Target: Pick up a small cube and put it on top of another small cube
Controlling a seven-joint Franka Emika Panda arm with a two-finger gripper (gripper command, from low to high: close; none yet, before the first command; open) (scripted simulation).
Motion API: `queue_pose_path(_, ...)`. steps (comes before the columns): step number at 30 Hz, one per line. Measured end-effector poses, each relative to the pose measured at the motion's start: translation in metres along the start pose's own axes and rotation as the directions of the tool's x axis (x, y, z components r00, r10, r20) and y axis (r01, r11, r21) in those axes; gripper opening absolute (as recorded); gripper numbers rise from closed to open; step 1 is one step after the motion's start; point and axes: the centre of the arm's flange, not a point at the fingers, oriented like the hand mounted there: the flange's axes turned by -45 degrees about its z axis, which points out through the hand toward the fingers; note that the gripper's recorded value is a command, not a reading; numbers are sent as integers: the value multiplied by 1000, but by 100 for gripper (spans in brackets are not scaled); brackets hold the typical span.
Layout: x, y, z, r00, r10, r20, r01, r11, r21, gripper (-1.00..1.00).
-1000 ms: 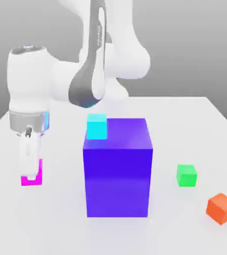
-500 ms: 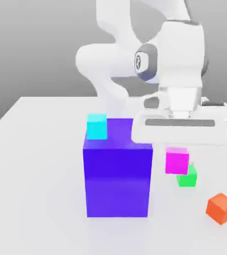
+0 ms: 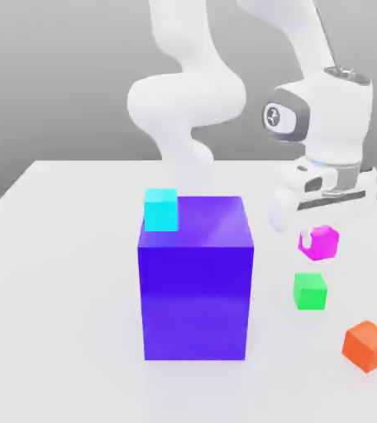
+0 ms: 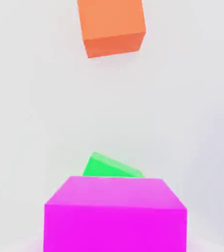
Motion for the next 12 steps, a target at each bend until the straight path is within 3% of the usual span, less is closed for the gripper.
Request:
queue_pose_path(10, -2, -3, 46, 1000, -4, -1, 4, 1000, 17, -100)
queue_pose_path(11, -3, -5, 50, 1000, -4, -2, 4, 1000, 29, 100)
queue_pose_path(12, -3, -6, 49, 1000, -7, -2, 7, 1000, 29, 100)
